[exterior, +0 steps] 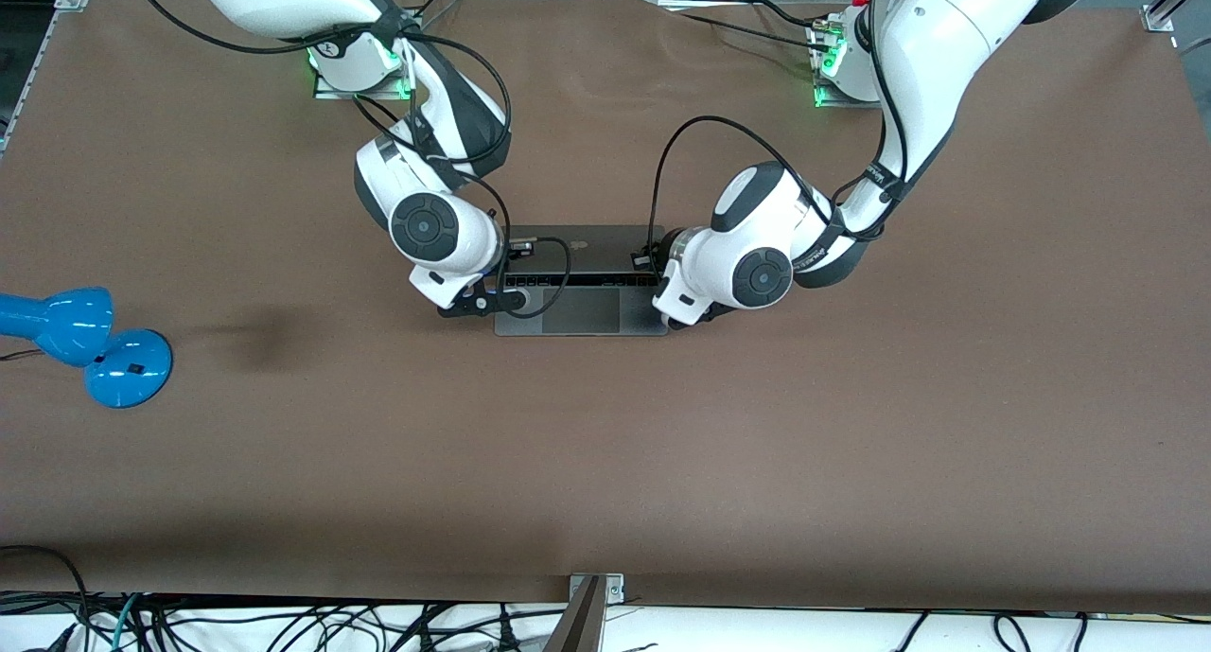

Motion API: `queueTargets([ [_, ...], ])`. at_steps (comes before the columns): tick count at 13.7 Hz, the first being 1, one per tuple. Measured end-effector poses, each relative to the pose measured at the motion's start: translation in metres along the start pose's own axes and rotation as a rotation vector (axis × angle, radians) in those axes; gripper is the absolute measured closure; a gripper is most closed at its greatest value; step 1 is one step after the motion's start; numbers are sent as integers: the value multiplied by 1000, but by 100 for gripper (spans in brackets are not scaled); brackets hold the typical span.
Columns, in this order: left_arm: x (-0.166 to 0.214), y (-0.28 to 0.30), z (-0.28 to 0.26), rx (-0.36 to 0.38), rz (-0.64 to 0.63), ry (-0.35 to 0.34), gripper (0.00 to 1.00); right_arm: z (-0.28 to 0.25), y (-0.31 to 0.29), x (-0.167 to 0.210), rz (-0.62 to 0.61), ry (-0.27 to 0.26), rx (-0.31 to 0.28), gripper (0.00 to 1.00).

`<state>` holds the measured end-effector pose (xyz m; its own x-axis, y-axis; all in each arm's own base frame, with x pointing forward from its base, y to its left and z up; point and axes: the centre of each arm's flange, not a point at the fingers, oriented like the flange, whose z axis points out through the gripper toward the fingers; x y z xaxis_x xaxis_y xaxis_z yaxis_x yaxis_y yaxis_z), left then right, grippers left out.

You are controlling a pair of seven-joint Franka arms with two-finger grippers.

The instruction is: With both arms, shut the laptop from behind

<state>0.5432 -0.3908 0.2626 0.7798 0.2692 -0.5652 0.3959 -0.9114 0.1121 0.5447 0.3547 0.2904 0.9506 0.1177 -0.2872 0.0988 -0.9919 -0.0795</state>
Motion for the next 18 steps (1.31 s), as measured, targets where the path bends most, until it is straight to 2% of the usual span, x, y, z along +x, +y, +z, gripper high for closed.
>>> queueTargets([
  [8, 36, -3, 12, -9, -19, 15, 99, 38, 5, 24, -16, 36, -16, 99],
  [13, 64, -6, 36, -44, -47, 17, 99, 59, 13, 35, -16, 47, -28, 99],
  [18, 77, -10, 49, -25, -38, 43, 99, 83, 17, 48, -9, 74, -7, 99],
])
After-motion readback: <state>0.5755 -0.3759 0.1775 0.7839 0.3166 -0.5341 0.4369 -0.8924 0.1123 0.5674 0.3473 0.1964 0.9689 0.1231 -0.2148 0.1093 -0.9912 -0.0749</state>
